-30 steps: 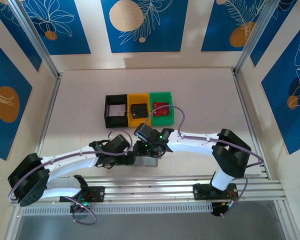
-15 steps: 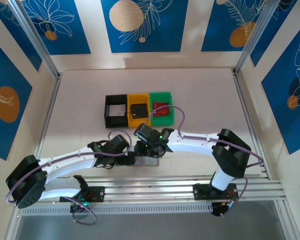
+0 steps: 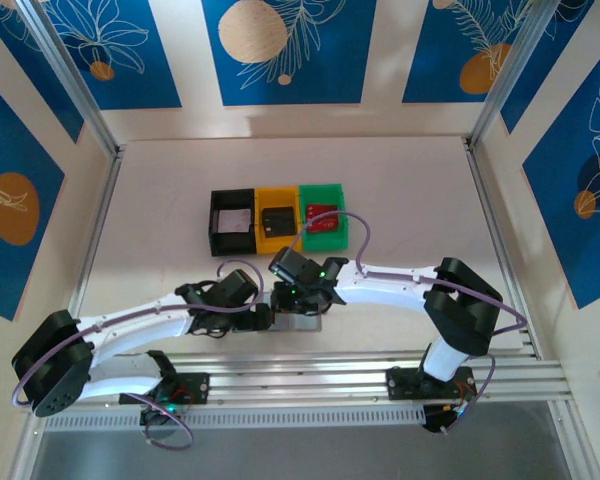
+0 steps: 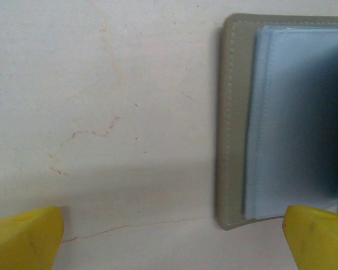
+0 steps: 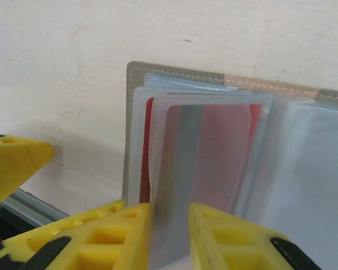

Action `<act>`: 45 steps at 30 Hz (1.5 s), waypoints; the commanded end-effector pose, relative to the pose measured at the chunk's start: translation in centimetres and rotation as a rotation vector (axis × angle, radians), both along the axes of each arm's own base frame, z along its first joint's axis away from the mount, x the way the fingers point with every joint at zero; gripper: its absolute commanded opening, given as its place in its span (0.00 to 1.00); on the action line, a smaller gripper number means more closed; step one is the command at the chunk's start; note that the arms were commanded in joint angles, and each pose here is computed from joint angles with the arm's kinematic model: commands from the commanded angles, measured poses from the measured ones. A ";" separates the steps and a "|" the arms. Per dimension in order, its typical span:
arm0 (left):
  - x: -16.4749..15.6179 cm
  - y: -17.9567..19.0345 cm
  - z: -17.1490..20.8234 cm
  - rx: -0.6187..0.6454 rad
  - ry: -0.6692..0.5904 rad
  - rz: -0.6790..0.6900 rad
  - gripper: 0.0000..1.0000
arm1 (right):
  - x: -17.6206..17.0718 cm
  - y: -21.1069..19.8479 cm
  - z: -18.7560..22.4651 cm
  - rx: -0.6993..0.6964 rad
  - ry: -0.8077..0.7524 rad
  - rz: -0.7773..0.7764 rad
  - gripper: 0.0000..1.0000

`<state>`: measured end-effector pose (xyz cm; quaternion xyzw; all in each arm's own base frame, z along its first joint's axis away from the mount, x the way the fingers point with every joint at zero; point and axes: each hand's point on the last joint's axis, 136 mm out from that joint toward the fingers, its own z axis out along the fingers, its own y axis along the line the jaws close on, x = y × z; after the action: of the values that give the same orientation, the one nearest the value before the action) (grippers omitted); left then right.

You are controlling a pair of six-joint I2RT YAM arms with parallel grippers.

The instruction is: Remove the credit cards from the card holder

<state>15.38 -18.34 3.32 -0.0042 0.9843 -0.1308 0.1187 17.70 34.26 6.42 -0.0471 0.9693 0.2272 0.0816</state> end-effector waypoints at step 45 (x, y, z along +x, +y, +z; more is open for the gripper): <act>3.2 -7.4 4.2 -0.327 -0.101 0.005 0.87 | 0.6 -8.5 -3.9 -0.062 0.066 -0.161 0.10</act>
<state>18.33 -23.86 6.56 -0.0212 0.9531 -0.2529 0.1647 18.32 25.59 2.17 0.0329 0.9815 0.1765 0.0665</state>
